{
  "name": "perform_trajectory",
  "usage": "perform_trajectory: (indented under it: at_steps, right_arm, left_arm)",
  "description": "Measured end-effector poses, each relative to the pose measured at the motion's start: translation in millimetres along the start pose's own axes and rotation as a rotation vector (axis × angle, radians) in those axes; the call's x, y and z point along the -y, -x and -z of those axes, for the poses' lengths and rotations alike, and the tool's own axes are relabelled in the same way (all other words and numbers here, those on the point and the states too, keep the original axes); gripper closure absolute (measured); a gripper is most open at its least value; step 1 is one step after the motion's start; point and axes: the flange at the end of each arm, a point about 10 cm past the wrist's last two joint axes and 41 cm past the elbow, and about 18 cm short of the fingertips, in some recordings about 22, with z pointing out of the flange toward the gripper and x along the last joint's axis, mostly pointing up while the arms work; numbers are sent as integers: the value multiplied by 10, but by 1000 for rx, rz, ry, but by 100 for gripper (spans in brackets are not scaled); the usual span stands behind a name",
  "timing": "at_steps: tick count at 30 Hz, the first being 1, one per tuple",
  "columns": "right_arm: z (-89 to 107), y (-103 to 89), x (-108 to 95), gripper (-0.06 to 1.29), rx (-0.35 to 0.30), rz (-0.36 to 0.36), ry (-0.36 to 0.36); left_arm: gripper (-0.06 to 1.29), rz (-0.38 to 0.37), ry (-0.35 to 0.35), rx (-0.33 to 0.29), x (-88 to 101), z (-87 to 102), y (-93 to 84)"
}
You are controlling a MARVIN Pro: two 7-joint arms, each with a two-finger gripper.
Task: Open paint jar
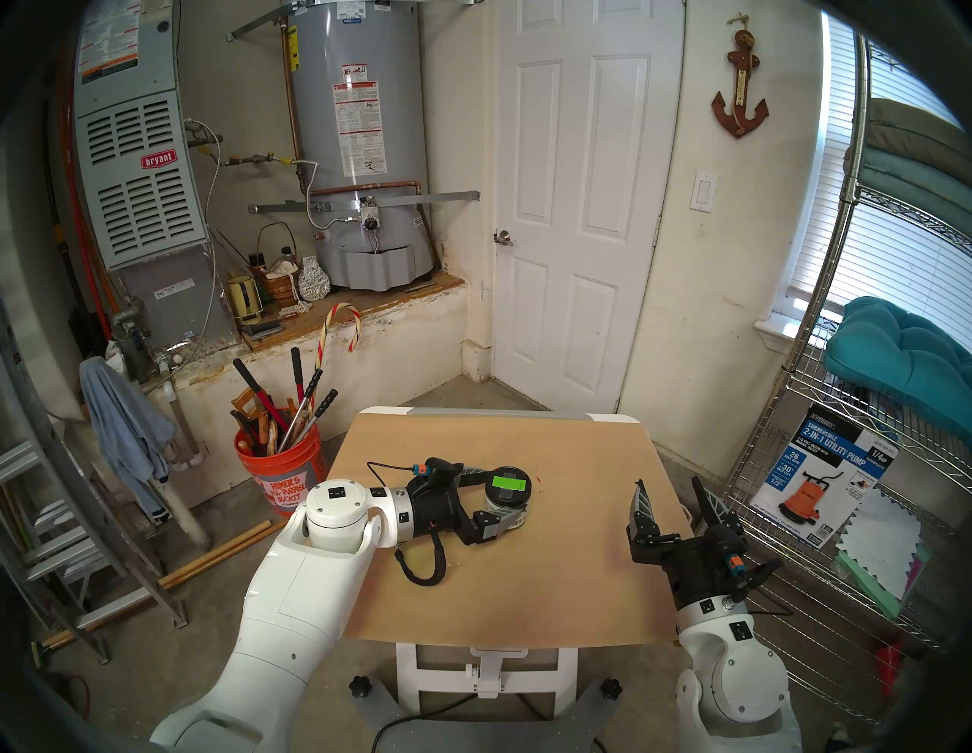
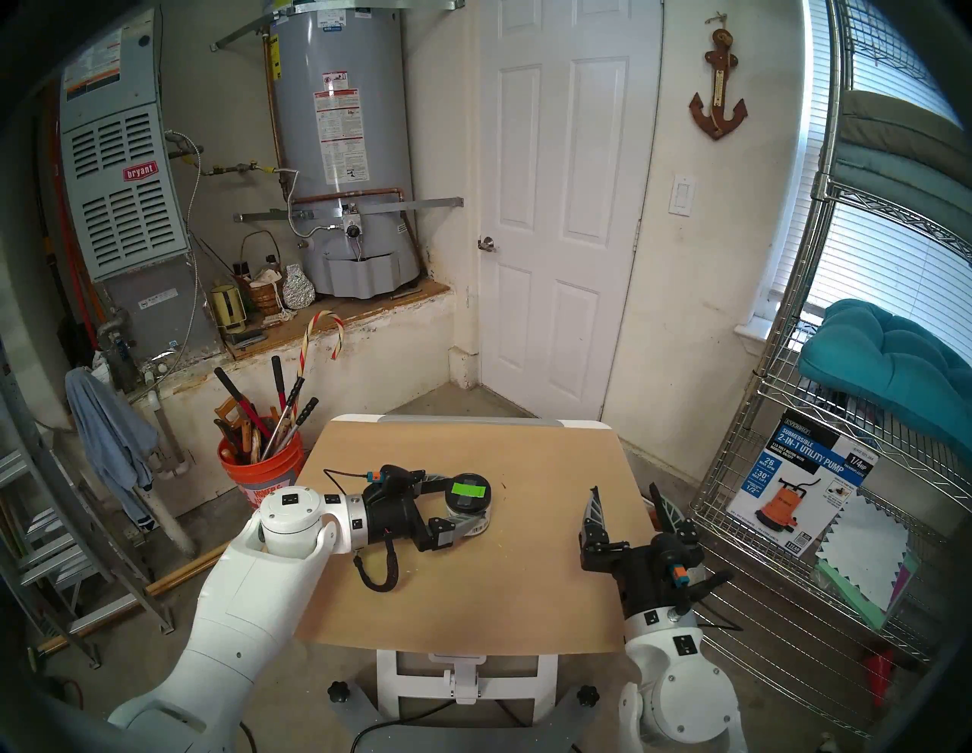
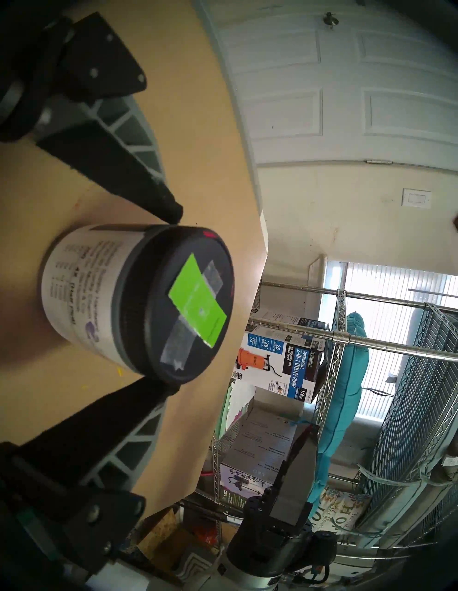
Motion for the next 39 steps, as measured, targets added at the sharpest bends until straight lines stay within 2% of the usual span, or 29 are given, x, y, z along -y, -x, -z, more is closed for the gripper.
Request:
perform_trajectory:
  at_steps: [39]
  right_arm:
    - [0,0,0,1,0,0,0]
  left_arm:
    - [0,1,1,-4,0,-3,-9]
